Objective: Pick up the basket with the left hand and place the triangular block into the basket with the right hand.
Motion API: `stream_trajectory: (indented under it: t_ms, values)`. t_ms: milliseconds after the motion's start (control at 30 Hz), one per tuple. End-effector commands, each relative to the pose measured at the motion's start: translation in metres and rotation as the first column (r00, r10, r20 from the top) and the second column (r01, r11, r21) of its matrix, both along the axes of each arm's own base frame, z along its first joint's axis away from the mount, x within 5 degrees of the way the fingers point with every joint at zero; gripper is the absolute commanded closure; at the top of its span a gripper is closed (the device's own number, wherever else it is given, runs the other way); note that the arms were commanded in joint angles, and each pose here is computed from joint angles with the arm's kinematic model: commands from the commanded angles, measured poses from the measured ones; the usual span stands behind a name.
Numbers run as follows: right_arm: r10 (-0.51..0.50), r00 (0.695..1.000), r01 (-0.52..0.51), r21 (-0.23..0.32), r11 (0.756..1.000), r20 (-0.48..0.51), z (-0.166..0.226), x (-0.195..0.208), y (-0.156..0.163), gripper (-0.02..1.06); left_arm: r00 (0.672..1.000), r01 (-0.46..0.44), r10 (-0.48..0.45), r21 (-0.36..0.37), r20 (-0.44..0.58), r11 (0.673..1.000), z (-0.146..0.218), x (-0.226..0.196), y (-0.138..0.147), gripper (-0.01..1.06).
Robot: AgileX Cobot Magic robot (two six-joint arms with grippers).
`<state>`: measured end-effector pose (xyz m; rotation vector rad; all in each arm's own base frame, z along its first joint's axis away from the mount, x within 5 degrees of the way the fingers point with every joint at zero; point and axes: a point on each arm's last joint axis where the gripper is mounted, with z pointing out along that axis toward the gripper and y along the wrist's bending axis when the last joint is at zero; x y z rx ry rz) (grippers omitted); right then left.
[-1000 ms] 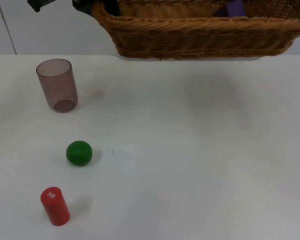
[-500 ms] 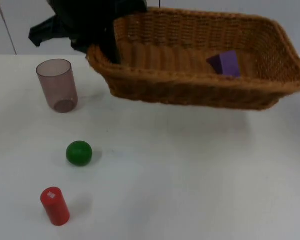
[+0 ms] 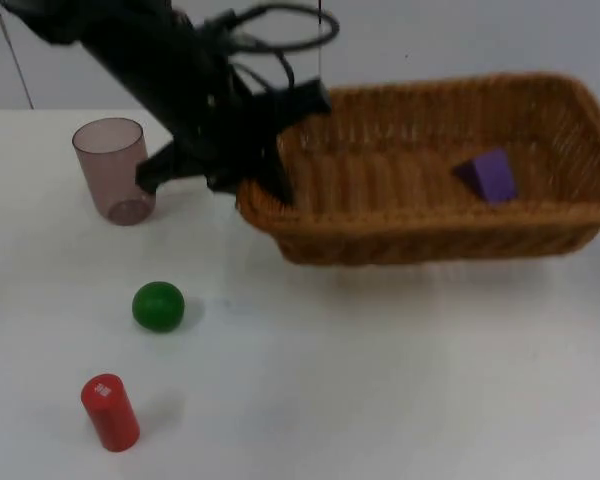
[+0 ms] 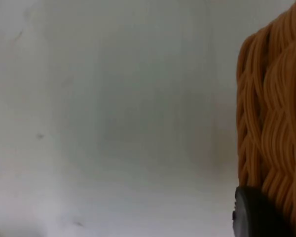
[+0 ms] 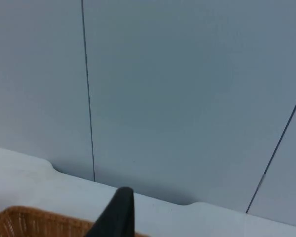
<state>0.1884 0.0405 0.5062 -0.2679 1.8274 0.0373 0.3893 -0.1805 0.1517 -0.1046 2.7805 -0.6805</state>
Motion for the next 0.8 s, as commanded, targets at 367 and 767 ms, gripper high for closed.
stream_trajectory:
  t_ms: [367,767]
  values:
    - [-0.009,1.000,0.009,-0.021,1.000,-0.009,0.001,-0.004,-0.003,0.00,0.998,-0.051,0.050,0.026,0.026,0.998,-0.037,0.017,0.015,1.05]
    - [-0.008,1.000,0.008,-0.024,1.000,0.006,0.002,-0.003,-0.003,0.00,0.999,-0.044,0.045,-0.039,0.018,0.998,-0.043,0.024,0.029,1.05]
